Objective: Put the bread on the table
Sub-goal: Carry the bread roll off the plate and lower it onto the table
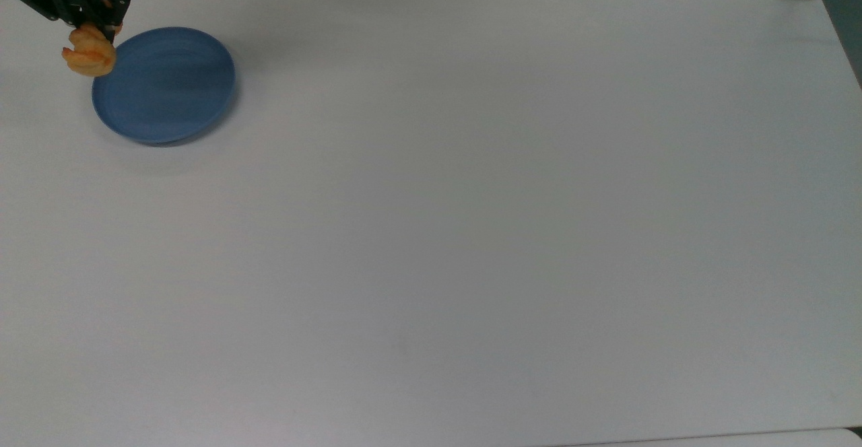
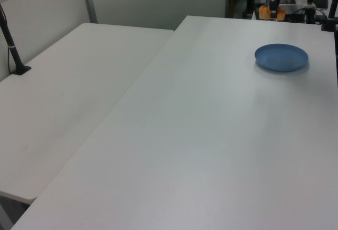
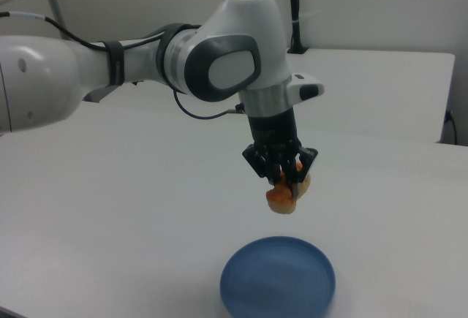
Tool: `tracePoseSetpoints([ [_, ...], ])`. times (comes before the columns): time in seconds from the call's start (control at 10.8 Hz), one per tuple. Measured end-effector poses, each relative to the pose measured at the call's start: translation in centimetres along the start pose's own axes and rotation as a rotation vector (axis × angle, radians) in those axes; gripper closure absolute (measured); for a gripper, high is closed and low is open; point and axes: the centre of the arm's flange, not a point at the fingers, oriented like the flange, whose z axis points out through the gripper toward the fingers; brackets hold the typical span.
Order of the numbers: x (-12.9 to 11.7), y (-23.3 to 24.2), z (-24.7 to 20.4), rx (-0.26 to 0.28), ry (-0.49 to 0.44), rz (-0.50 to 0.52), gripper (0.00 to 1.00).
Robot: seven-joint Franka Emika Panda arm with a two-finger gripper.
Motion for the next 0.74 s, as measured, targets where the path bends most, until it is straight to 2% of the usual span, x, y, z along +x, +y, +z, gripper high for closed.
tracePoseSetpoints([
  [0.18, 1.0, 0.1, -1.2, 0.000, 0.043, 0.006, 0.75],
  [0.37, 3.1, 0.1, -1.7, -0.010, 0.126, 0.019, 0.75],
  [0.74, 9.6, -3.2, 3.0, -0.051, 0.279, 0.010, 0.75],
])
